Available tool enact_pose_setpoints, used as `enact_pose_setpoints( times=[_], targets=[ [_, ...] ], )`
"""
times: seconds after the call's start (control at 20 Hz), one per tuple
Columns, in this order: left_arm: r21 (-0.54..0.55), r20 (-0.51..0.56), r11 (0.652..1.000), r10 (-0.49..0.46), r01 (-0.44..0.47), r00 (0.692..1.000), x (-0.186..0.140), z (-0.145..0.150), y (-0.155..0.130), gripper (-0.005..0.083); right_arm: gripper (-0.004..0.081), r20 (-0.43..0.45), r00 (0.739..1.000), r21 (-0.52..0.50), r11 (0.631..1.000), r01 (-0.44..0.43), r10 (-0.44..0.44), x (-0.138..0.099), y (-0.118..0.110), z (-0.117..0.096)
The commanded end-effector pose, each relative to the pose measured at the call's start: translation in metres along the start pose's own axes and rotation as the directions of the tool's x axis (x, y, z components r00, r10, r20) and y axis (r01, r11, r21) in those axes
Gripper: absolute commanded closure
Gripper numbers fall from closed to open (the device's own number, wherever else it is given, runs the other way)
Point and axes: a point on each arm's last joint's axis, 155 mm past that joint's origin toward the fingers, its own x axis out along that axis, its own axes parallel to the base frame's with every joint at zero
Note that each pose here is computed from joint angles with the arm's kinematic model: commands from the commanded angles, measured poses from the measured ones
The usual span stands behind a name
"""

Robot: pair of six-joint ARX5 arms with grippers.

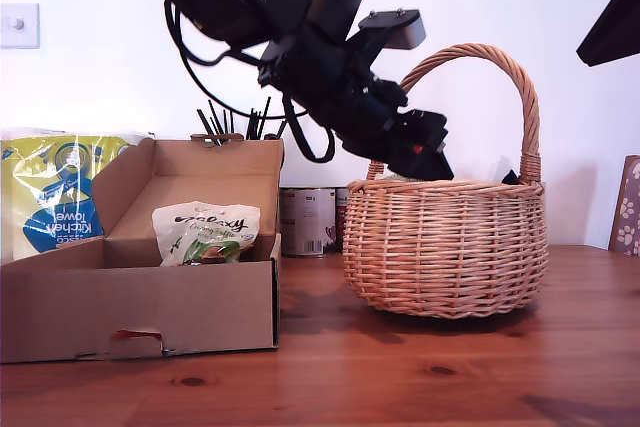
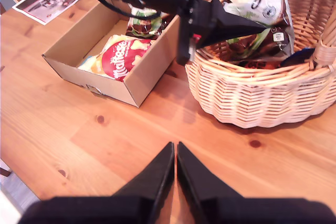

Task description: Move the bags of Easter eggs from the cardboard box on the left into the woven basket on the right side.

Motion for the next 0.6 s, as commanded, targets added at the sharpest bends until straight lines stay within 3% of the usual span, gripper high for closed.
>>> enact_pose_setpoints(
  times=[0.0, 0.2, 0.3, 0.4, 0.55],
  targets=[
    [0.013, 0.068, 1.000, 0.011, -0.012, 0.998, -0.025, 0.040, 0.004, 0.0308, 0.0783, 0.003, 1.000, -0.006, 1.000, -0.005, 0.005, -0.001, 0.002, 0.002],
    [-0.005, 0.034, 1.000, 0.012, -0.012, 0.999, -0.070, 0.057, 0.008, 0.0355, 0.0783, 0.002, 1.000, -0.006, 1.000, -0.005, 0.005, -0.001, 0.002, 0.002],
    [-0.035, -0.032, 0.999, -0.001, -0.001, 0.999, -0.090, 0.048, 0.010, 0.0532, 0.0783, 0.002, 1.000, -0.006, 1.000, -0.005, 0.005, -0.001, 0.002, 0.002],
    [-0.066, -0.130, 0.998, -0.015, 0.006, 0.991, -0.107, 0.027, 0.012, 0.0799, 0.0783, 0.002, 1.000, -0.005, 1.000, -0.005, 0.005, -0.001, 0.002, 0.002],
    [-0.118, -0.224, 0.993, -0.041, 0.015, 0.974, -0.123, -0.004, 0.018, 0.0795, 0.0783, 0.002, 1.000, -0.005, 1.000, -0.005, 0.005, -0.001, 0.002, 0.002]
  ],
)
